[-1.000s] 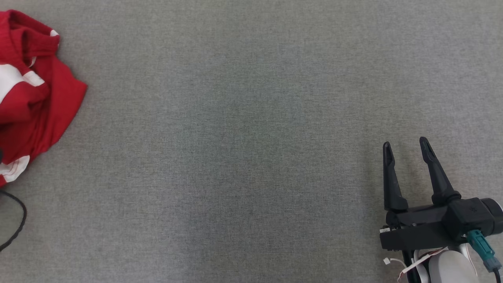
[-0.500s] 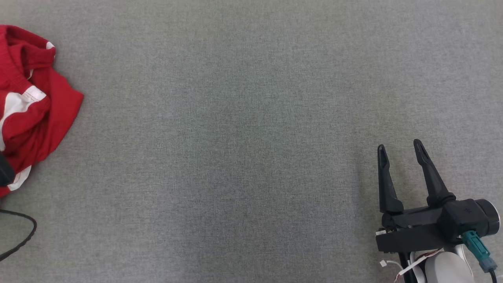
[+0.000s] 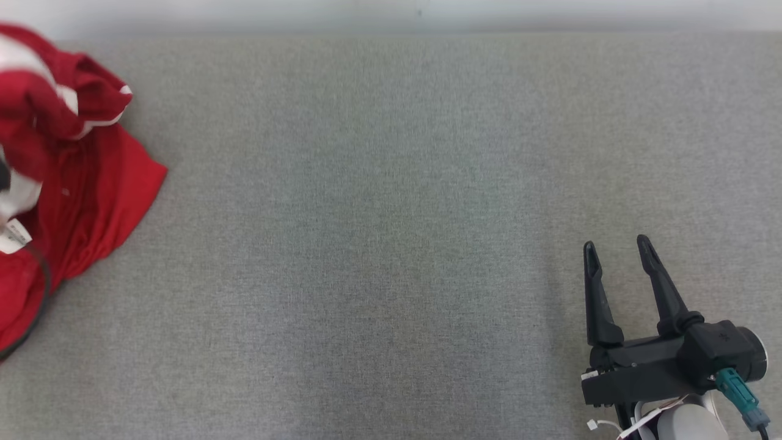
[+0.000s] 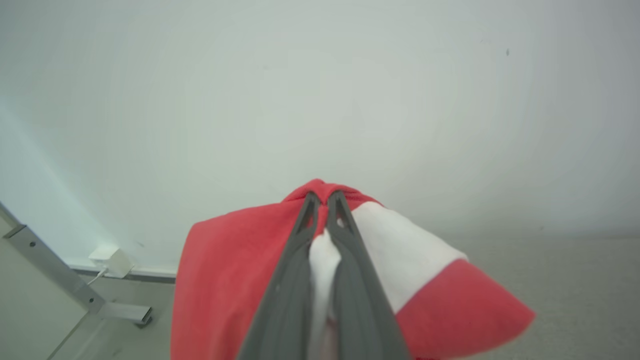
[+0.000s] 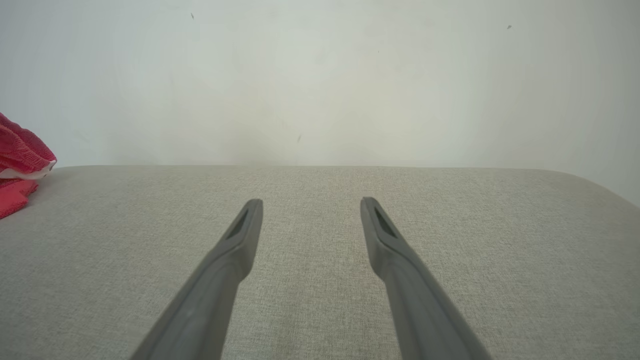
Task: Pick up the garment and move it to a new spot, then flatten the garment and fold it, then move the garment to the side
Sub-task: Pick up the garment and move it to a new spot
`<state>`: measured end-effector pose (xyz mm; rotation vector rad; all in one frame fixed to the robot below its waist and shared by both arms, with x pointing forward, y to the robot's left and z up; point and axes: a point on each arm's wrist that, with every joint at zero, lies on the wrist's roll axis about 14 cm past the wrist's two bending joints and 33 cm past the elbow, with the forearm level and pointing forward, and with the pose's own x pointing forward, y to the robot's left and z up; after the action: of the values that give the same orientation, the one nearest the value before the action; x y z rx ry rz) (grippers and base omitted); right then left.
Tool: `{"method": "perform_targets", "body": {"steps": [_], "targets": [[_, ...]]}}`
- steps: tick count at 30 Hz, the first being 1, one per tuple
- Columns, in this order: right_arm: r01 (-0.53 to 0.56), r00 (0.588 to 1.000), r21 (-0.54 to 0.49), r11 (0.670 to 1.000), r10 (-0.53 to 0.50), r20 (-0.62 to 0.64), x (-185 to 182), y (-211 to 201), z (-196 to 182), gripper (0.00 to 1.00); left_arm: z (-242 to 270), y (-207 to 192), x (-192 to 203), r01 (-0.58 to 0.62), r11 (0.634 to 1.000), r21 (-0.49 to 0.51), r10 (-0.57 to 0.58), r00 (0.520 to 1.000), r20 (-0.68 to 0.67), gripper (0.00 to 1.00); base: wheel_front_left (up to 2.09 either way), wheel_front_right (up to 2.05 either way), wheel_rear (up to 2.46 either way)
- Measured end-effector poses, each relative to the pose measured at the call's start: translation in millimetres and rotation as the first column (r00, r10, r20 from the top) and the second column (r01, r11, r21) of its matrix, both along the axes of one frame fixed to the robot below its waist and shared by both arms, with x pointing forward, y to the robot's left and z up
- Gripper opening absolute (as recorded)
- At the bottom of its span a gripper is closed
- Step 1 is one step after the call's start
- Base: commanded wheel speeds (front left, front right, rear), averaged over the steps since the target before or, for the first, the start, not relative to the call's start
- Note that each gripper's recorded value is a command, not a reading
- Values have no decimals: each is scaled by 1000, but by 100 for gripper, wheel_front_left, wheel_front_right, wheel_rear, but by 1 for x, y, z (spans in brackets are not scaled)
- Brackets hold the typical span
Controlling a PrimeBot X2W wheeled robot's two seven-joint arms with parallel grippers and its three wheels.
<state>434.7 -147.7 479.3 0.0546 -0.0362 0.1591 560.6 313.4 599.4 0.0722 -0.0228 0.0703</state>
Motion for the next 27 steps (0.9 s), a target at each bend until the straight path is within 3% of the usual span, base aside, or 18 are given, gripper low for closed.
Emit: {"method": "perform_targets", "body": {"steps": [5, 9, 13, 17, 18, 23, 27], "targets": [[12, 1000, 31, 999, -12, 17, -9, -3, 10, 100, 92, -62, 4, 155, 985, 70, -167, 958, 232, 0, 0, 0, 0], [43, 999, 46, 998, -44, 17, -18, -14, 13, 100, 124, -122, 5, 283, 954, 99, -300, 907, 295, 0, 0, 0, 0], [88, 996, 53, 995, -89, 13, -29, -29, 15, 100, 145, -186, 0, 420, 900, 115, -433, 836, 336, 0, 0, 0, 0], [143, 990, 56, 988, -143, 11, -42, -47, 17, 100, 144, -255, -9, 558, 823, 109, -559, 759, 333, 0, 0, 0, 0], [143, 990, 56, 988, -143, 11, -42, -47, 17, 100, 144, -255, -9, 558, 823, 109, -559, 759, 333, 0, 0, 0, 0], [209, 978, 56, 976, -210, 7, -61, -68, 18, 100, 127, -319, -23, 675, 733, 86, -664, 682, 307, 0, 0, 0, 0], [270, 963, 51, 961, -271, 7, -75, -87, 20, 100, 91, -354, -31, 732, 682, 12, -710, 657, 254, 0, 0, 0, 0]]}}
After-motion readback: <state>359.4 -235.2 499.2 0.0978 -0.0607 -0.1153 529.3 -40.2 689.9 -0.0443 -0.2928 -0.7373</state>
